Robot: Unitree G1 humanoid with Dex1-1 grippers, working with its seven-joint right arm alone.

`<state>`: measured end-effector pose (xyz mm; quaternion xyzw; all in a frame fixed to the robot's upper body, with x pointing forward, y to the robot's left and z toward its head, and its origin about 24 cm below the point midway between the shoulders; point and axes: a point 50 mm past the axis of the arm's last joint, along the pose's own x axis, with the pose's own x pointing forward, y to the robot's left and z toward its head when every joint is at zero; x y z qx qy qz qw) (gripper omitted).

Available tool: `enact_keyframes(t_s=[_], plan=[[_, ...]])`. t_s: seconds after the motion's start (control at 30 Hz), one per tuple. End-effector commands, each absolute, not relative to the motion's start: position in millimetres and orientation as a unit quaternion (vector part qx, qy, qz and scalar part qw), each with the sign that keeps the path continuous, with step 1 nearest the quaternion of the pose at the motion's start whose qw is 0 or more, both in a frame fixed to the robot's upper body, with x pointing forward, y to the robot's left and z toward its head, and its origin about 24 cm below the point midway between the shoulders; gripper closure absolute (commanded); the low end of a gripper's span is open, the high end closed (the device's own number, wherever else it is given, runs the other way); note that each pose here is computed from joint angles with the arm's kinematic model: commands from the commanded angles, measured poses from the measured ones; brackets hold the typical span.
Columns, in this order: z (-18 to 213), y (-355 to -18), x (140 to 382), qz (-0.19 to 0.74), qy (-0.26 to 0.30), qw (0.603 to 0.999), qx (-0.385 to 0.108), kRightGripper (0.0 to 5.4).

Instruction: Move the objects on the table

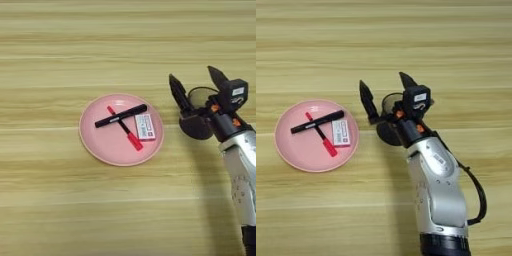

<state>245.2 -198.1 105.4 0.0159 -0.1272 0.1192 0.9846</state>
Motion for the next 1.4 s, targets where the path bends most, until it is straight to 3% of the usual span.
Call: enact_keyframes(t_s=[0.03, 0.7, 1.13, 1.4], plan=[[123, -214, 245, 0.078, -0.172, 0.982, -0.018, 0.04], [87, -236, 237, 0.037, -0.102, 0.994, -0.004, 0.04], [86, -237, 228, 0.053, -0.115, 0.992, -0.002, 0.04], [72, -239, 221, 0.072, -0.108, 0.991, 0.017, 0.04]])
